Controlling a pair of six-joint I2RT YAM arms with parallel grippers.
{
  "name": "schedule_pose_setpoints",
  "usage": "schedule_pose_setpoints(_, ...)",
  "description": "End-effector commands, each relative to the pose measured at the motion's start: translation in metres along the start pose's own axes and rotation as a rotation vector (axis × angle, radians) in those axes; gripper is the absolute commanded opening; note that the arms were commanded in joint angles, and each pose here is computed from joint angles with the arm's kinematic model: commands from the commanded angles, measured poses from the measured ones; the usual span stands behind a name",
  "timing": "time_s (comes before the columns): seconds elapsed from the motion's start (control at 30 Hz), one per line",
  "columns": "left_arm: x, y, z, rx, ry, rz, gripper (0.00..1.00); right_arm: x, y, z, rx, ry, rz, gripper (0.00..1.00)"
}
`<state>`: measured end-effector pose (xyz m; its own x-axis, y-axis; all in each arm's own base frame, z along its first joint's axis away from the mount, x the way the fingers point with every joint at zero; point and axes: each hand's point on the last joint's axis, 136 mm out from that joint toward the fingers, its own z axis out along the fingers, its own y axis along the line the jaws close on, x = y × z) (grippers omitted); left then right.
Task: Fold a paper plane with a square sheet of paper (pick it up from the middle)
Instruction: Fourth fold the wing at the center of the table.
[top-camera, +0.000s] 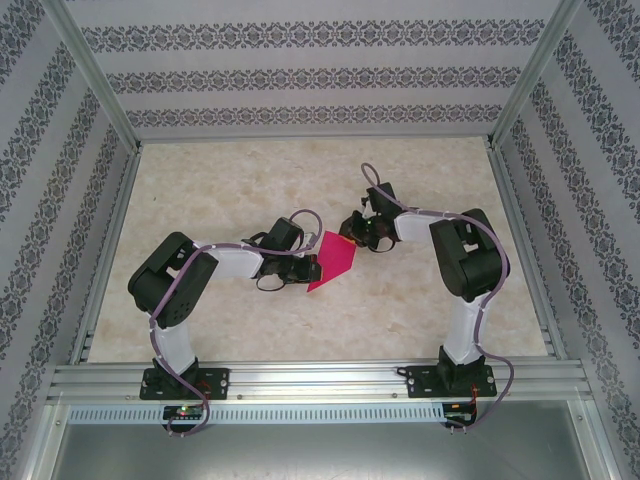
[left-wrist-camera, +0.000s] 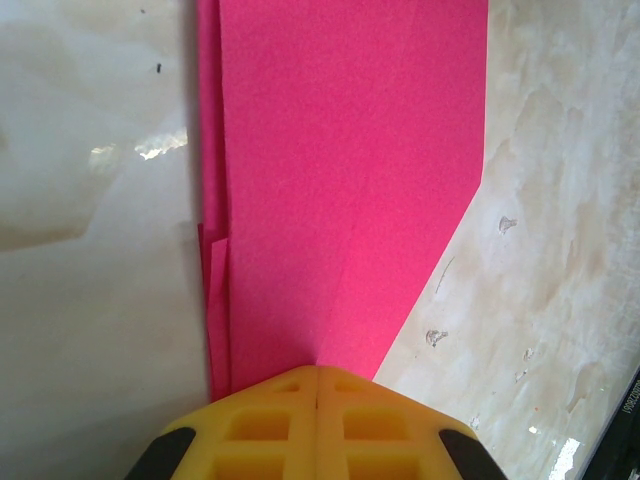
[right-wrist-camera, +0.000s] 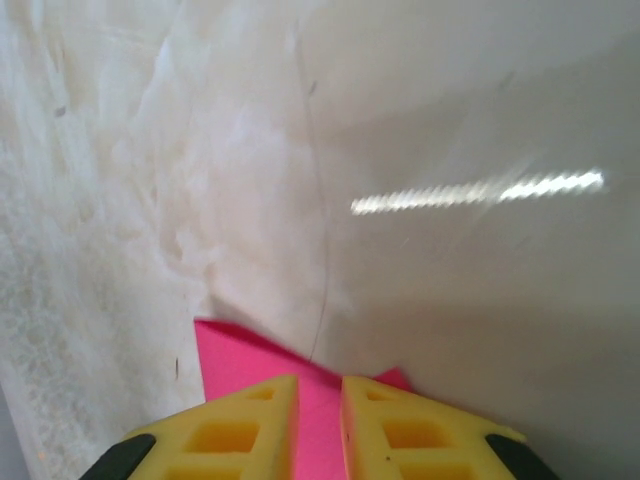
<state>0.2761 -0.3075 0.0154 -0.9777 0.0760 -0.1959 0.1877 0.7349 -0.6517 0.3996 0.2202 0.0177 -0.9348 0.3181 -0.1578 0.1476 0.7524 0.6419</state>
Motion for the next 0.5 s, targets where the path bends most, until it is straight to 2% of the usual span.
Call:
schedule_pose_setpoints(0.0,0.059,0.068,0.008,-0.223,0.171,-0.113,0.0,-0.033,-0.026,-0.002,0.09,-0.099,0.008,0.21)
schedule_pose_setpoints(0.23,0.055,0.063,0.008,-0.213,0.168,-0.11,0.0,-0.041,-0.012,-0.009,0.051,-0.103,-0.013,0.21)
schedule_pose_setpoints(0.47,0.051,0.059,0.008,-0.201,0.166,-0.104,0.0,-0.037,0.031,-0.055,-0.041,-0.164,-0.078,0.23)
